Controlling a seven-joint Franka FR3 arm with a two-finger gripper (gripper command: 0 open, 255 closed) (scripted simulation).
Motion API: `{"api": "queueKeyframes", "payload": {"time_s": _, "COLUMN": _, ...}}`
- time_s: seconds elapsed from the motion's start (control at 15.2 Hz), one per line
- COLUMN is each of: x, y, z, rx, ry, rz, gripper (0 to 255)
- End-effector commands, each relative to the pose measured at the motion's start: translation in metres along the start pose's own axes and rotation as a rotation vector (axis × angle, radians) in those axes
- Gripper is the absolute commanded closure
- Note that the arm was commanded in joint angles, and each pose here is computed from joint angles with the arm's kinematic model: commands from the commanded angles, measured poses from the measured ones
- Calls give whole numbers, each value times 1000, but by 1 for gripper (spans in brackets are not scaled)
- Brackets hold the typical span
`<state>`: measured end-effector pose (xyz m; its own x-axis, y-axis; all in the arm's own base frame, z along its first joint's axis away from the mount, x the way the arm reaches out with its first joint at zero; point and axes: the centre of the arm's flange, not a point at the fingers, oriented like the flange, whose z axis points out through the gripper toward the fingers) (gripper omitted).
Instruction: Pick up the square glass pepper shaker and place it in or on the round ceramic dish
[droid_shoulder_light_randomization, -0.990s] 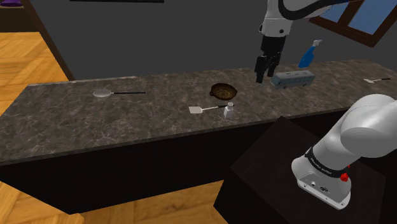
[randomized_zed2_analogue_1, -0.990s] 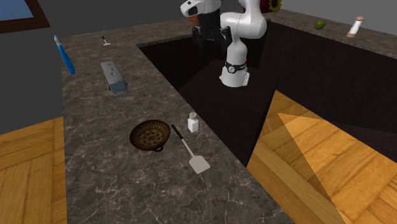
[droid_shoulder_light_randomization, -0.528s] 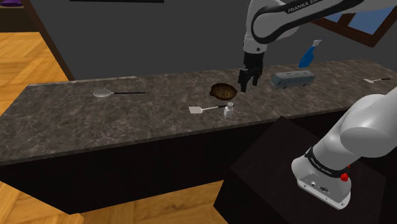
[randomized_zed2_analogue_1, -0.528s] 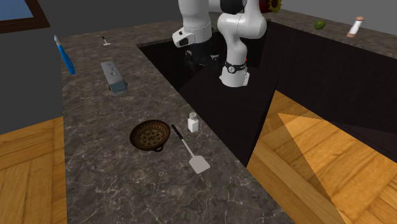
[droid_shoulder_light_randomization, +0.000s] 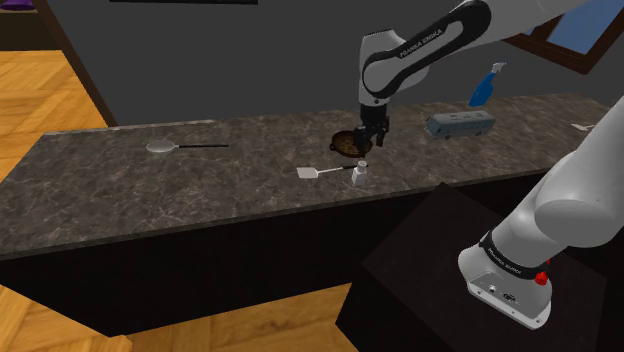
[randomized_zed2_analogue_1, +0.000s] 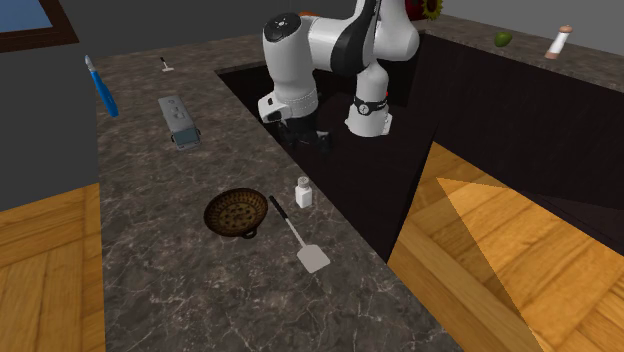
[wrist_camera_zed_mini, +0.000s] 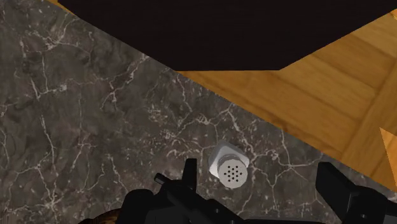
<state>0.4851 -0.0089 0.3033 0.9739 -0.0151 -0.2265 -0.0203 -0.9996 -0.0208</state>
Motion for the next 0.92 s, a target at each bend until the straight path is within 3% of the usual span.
{"api": "queueKeyframes", "payload": {"time_s": 0.0, "x": 20, "y": 3, "z": 21, "rx": -9, "ry": -4, "rz": 6, "gripper": 0}}
{"api": "queueKeyframes", "payload": {"time_s": 0.13, "x": 39, "y": 5, "z": 39, "rx": -18, "ry": -8, "rz": 11, "gripper": 0}}
{"api": "queueKeyframes", "payload": {"time_s": 0.66, "x": 40, "y": 6, "z": 81, "rx": -18, "ry": -9, "rz": 11, "gripper": 0}}
{"api": "queueKeyframes", "payload": {"time_s": 0.86, "x": 40, "y": 6, "z": 81, "rx": -18, "ry": -9, "rz": 11, "gripper": 0}}
